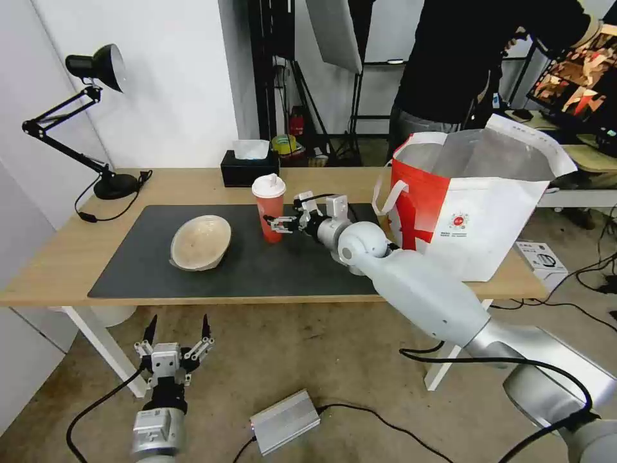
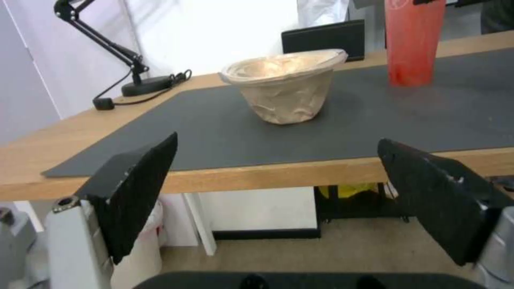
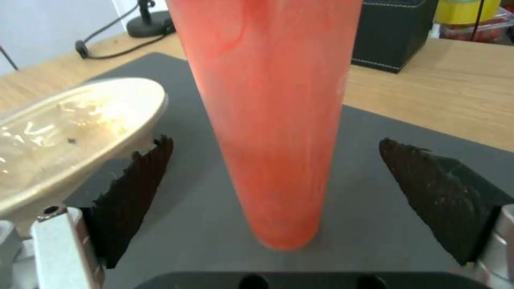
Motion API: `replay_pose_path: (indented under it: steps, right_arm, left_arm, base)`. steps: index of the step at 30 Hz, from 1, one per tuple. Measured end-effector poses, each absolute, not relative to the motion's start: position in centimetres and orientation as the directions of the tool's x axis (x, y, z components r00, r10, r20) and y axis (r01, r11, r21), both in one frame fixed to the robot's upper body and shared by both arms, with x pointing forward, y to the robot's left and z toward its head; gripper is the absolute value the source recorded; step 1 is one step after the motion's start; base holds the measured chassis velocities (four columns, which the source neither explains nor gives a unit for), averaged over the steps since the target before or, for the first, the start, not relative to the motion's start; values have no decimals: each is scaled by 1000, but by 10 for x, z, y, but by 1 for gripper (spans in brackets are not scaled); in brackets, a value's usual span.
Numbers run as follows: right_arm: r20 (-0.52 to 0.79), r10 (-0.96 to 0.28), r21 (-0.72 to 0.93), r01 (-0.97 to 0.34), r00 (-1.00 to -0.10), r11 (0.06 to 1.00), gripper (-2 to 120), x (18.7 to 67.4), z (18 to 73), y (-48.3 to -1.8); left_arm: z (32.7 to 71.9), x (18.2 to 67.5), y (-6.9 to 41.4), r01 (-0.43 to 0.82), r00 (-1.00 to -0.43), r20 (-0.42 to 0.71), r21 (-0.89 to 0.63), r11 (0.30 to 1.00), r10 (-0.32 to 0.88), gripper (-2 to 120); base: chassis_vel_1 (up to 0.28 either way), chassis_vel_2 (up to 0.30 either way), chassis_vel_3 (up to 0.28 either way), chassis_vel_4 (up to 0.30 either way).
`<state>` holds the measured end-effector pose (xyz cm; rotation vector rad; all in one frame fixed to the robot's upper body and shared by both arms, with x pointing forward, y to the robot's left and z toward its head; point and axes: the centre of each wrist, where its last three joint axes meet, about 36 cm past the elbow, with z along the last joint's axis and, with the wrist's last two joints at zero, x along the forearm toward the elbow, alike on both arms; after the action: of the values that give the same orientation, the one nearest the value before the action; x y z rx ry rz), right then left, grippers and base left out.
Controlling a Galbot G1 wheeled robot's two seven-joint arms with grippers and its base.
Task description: Pick up the trash from the table and place it into the takeout bag.
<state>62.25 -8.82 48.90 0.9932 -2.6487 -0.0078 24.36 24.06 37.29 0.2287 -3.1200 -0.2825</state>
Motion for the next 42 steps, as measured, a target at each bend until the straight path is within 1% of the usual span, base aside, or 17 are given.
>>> replay_pose_path:
  steps: [14,42]
  right_arm:
    - [308,-629,55,-647,-714,761,98,636,481,-83]
    - [294,-632,49,-649,-717,759,98,651,487,-67]
  left_arm:
    - [370,245,240,-144,-990,-16,173,974,-143,100]
    - [368,246,238,-144,-990,-17,168,975,-143,100]
  base:
    - [0,0,0,0]
    - [0,0,0,0]
